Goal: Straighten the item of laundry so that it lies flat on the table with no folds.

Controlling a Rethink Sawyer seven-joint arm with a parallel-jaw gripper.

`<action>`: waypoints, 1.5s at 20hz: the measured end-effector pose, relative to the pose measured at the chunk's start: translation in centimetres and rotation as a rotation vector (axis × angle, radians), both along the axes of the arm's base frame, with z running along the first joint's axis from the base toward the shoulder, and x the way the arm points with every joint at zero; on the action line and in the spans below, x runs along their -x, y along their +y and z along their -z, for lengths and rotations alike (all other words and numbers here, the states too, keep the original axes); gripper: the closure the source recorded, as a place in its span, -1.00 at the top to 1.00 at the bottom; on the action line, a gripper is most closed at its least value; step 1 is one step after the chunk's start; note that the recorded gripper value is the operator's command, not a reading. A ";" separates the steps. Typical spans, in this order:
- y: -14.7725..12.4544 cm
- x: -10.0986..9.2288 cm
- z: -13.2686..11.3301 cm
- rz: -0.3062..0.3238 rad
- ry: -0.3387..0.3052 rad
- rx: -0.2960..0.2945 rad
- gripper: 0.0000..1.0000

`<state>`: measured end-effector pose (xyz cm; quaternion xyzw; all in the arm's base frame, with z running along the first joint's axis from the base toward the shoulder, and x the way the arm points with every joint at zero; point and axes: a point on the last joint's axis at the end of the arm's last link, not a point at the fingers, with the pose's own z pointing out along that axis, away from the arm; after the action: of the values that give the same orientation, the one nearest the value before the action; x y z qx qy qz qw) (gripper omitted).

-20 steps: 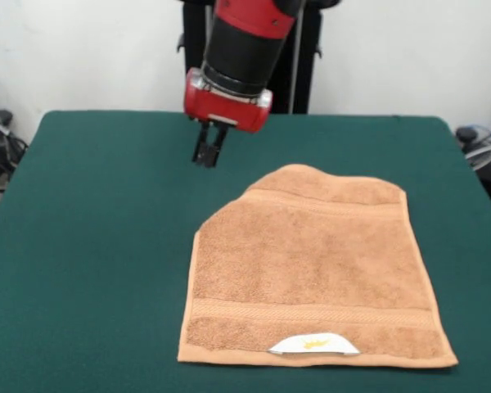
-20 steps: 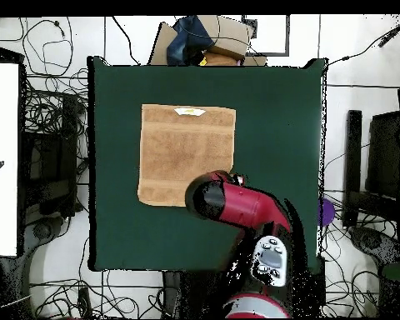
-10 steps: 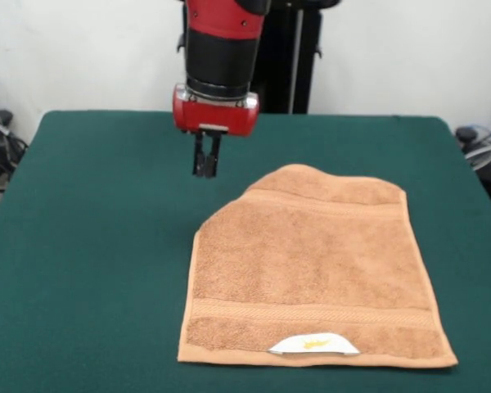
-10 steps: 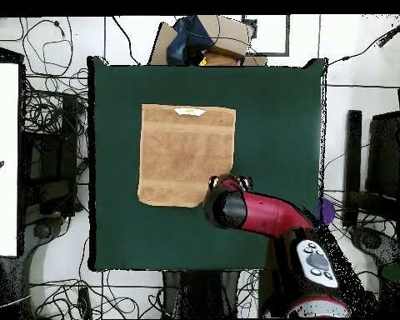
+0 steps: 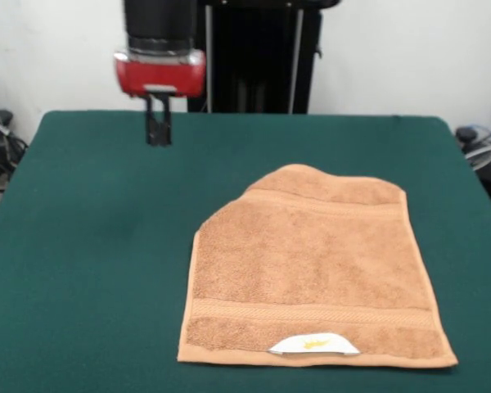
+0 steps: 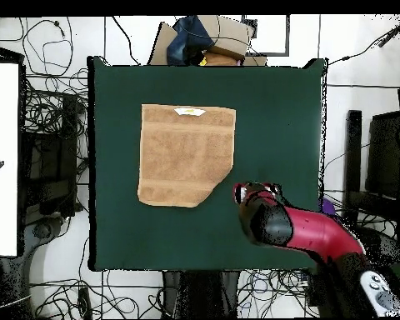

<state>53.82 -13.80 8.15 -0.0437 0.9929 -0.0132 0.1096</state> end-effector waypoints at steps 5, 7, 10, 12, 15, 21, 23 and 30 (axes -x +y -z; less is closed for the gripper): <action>-3.7 0.0 -2.4 0.010 -0.010 0.014 -1.00; -4.7 0.1 -2.9 -0.010 -0.027 0.033 -1.00; -6.0 0.3 -3.4 -0.064 -0.053 0.068 -1.00; -6.4 0.5 -3.4 -0.084 -0.059 0.080 -1.00; -7.6 0.9 -3.5 -0.137 -0.081 0.113 -1.00; -8.9 1.7 -3.0 -0.241 -0.105 0.167 -1.00; -9.0 1.8 -2.9 -0.282 -0.115 0.182 -1.00; -9.3 1.3 -3.2 -0.319 -0.160 0.169 -1.00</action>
<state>52.49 -23.15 11.39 -0.2082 0.9569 -0.0825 0.1849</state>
